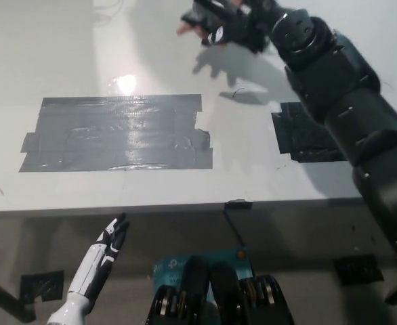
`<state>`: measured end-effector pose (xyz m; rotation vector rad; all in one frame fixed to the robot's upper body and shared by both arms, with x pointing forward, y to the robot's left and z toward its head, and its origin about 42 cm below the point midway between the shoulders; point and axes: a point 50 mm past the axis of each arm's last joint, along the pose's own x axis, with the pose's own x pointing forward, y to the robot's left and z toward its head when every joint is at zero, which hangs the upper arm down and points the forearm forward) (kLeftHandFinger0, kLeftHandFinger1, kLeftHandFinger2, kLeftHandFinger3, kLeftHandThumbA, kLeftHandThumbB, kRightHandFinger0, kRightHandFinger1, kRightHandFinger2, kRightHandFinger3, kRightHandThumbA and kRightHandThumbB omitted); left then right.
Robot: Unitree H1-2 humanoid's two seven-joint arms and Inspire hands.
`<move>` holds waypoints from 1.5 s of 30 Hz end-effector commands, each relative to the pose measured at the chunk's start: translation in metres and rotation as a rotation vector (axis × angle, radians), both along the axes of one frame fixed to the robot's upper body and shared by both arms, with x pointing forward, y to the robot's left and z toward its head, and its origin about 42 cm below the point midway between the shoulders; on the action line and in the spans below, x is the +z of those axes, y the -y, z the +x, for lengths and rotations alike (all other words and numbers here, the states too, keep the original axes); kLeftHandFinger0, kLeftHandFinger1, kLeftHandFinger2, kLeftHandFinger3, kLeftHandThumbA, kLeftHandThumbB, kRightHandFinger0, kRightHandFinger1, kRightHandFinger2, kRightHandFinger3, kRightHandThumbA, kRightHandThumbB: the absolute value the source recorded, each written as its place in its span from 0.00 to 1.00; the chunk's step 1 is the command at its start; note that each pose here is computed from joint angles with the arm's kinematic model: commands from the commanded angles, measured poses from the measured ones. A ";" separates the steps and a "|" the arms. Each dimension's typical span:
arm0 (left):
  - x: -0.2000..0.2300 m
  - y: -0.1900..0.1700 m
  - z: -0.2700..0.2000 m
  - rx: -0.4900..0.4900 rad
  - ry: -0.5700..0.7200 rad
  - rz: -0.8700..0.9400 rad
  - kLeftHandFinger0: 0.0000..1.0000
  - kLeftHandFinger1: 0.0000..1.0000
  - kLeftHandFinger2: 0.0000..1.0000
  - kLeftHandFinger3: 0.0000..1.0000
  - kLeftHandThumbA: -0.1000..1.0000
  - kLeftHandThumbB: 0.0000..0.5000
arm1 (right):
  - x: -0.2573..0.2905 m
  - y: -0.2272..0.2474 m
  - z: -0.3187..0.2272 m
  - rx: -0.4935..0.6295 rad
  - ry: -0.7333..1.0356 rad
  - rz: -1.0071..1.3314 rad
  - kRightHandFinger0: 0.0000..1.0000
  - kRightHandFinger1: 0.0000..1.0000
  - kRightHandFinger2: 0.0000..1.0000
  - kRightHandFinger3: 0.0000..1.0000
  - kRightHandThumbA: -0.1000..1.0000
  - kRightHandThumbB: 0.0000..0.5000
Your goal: A stapler is kept on the black spot marked on the desk infront of the robot. The robot picks up the stapler using its right hand and passes it to a person
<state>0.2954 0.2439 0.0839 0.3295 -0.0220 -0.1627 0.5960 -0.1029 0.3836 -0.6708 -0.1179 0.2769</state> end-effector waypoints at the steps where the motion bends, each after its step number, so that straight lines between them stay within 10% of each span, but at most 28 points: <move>1: 0.011 -0.002 0.002 -0.011 0.039 0.003 1.00 1.00 1.00 1.00 1.00 0.90 | 0.109 0.014 -0.010 0.055 0.451 0.007 1.00 1.00 1.00 1.00 1.00 0.99; 14: 0.017 -0.002 0.015 -0.014 0.043 -0.004 1.00 1.00 1.00 1.00 1.00 0.88 | 0.185 0.098 -0.154 0.243 0.778 0.129 1.00 1.00 1.00 1.00 1.00 0.89; 30: 0.003 0.006 -0.007 -0.025 0.020 -0.036 1.00 1.00 1.00 1.00 1.00 0.99 | 0.010 0.125 -0.370 0.449 0.735 0.465 1.00 1.00 1.00 1.00 1.00 0.94; 35: -0.003 0.008 -0.025 -0.032 -0.006 -0.026 1.00 1.00 1.00 1.00 1.00 1.00 | -0.040 0.116 -0.409 0.475 0.684 0.532 1.00 1.00 1.00 1.00 1.00 0.78; 41: -0.016 0.004 -0.048 -0.020 -0.030 -0.034 1.00 1.00 1.00 1.00 1.00 0.99 | -0.092 0.108 -0.445 0.370 0.497 0.661 1.00 1.00 1.00 1.00 1.00 0.94; 45: -0.021 0.004 -0.054 -0.016 -0.038 -0.031 1.00 1.00 1.00 1.00 1.00 1.00 | -0.122 0.104 -0.444 0.303 0.388 0.687 1.00 1.00 1.00 1.00 1.00 0.82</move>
